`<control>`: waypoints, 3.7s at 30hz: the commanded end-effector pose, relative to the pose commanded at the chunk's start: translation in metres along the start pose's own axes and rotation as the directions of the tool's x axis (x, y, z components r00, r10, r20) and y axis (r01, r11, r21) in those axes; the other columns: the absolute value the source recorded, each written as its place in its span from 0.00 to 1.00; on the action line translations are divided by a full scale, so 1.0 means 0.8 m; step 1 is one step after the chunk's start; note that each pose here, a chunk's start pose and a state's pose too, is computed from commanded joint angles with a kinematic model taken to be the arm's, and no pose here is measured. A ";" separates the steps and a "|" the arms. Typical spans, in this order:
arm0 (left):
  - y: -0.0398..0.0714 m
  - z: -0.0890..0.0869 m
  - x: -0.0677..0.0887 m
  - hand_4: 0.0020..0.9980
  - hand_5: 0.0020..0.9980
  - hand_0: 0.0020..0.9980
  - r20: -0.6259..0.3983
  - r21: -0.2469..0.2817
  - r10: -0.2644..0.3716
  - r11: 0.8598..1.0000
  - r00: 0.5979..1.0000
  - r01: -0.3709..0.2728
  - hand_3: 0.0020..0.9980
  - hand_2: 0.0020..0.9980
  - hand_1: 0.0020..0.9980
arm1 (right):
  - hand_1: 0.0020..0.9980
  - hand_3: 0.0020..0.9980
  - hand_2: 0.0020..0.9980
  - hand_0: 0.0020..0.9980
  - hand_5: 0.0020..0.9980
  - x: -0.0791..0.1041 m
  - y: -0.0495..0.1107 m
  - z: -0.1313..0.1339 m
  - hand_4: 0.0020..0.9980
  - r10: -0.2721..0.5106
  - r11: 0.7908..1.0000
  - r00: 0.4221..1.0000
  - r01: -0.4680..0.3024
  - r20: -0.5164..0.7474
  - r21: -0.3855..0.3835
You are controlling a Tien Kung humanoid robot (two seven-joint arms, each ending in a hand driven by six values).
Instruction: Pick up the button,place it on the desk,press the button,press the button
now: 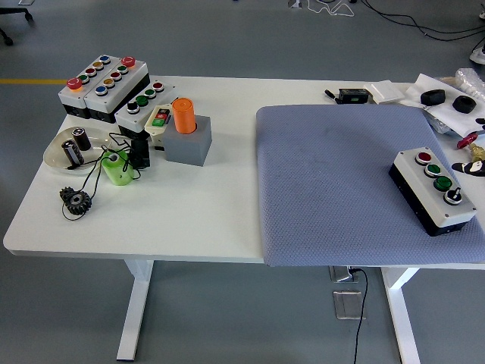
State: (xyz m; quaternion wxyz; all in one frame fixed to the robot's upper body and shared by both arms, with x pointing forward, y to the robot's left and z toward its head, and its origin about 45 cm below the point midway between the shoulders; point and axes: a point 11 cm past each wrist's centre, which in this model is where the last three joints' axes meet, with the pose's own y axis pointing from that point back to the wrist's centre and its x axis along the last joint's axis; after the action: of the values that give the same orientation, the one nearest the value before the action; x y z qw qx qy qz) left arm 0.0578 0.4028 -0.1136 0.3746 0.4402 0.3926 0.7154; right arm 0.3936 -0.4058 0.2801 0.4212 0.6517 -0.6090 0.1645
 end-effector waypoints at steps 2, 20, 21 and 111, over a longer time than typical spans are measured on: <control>0.000 0.001 0.000 0.45 1.00 0.71 0.005 -0.001 0.000 1.000 1.000 0.000 0.68 0.80 0.78 | 0.97 1.00 1.00 1.00 0.28 -0.005 -0.001 -0.005 0.93 -0.004 1.000 1.000 0.004 -0.002 0.003; 0.002 -0.022 0.008 0.45 1.00 0.71 -0.018 0.022 0.020 1.000 1.000 -0.020 0.68 0.80 0.78 | 0.96 1.00 1.00 1.00 0.30 -0.082 -0.037 0.001 0.93 -0.040 0.985 0.988 0.013 -0.151 -0.172; 0.002 -0.023 0.008 0.45 1.00 0.71 -0.019 0.023 0.020 1.000 1.000 -0.020 0.68 0.80 0.78 | 0.96 1.00 1.00 1.00 0.30 -0.086 -0.039 0.001 0.93 -0.041 0.983 0.987 0.013 -0.154 -0.181; 0.002 -0.024 0.003 0.45 1.00 0.71 -0.054 0.037 0.021 0.999 0.998 -0.019 0.67 0.79 0.77 | 0.32 0.59 0.46 0.40 0.00 -0.164 -0.023 -0.079 0.57 0.080 0.773 0.584 0.475 -0.807 0.421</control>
State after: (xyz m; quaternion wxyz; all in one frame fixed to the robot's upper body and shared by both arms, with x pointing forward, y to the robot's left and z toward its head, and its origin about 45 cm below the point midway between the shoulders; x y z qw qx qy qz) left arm 0.0388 0.3998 -0.1169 0.3485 0.4312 0.4110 0.7237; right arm 0.4030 -0.2740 0.2154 0.4325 0.6751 -0.1923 0.5659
